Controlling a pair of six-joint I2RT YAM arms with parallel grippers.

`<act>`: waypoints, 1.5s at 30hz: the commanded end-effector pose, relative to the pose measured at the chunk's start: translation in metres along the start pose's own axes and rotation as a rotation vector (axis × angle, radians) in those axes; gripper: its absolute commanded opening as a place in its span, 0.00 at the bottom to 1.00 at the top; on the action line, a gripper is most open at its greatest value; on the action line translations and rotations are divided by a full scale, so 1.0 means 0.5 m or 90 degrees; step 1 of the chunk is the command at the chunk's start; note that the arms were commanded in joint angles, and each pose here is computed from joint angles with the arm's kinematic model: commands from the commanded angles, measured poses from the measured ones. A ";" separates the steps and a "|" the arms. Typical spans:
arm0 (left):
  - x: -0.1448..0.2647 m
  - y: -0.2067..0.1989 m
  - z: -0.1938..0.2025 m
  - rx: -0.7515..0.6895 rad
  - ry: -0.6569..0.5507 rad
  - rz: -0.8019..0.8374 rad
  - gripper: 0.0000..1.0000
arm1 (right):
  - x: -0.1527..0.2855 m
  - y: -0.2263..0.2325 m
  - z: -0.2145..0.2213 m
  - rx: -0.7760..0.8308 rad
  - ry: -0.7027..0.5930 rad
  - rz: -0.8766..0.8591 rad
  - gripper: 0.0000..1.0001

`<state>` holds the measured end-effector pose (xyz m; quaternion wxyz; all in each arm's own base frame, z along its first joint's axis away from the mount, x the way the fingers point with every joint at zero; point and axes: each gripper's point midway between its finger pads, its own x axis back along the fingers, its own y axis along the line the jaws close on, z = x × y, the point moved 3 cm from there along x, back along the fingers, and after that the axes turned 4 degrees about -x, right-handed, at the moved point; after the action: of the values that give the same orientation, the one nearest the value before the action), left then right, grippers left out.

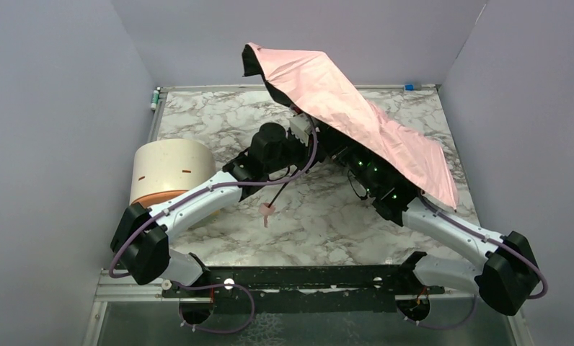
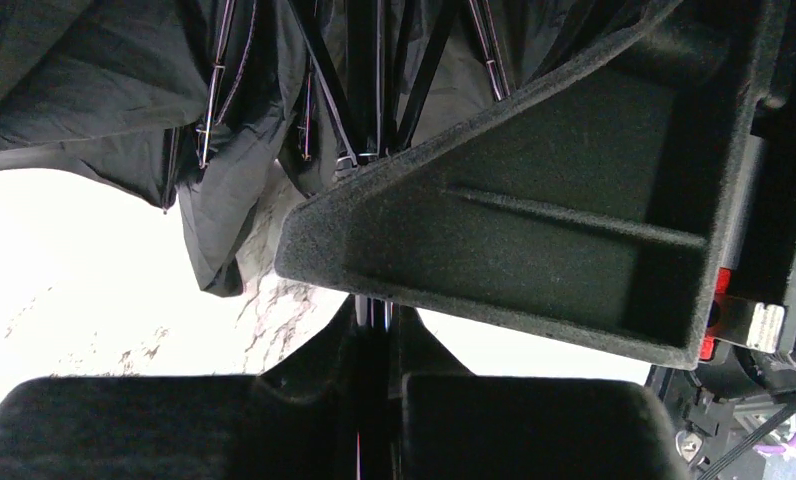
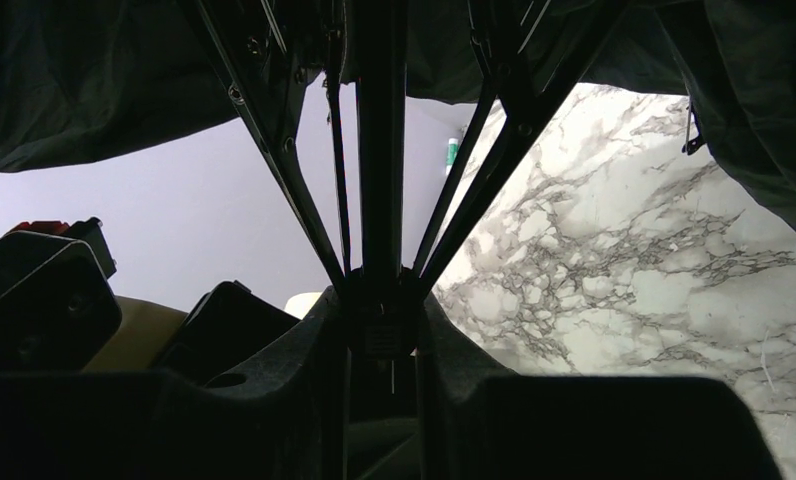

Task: Put away the umbrella

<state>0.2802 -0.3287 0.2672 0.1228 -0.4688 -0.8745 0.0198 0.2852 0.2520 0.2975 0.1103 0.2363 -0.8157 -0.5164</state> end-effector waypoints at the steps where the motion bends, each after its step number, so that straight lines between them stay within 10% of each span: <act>1: 0.023 -0.005 -0.134 -0.055 -0.152 -0.001 0.00 | 0.022 -0.009 -0.012 0.006 -0.022 0.041 0.01; 8: 0.020 -0.012 -0.130 -0.058 -0.147 0.015 0.50 | 0.018 0.066 -0.163 0.079 -0.165 0.033 0.01; 17: 0.005 -0.029 -0.115 -0.059 -0.128 0.052 0.61 | 0.018 0.154 -0.298 0.160 -0.260 0.006 0.01; 22: 0.003 -0.040 -0.112 -0.065 -0.124 0.068 0.54 | 0.017 0.179 -0.314 0.187 -0.262 -0.003 0.01; 32: 0.003 -0.044 -0.116 -0.066 -0.124 0.071 0.00 | -0.003 0.165 -0.248 0.207 -0.138 -0.031 0.00; 45: 0.003 -0.034 -0.112 -0.065 -0.123 0.051 0.00 | 0.026 0.016 0.008 0.041 0.063 0.011 0.01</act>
<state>0.2740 -0.3374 0.2885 0.0801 -0.5003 -0.8619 0.0187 0.2864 0.2386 0.3168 0.1121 0.2359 -0.8504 -0.4568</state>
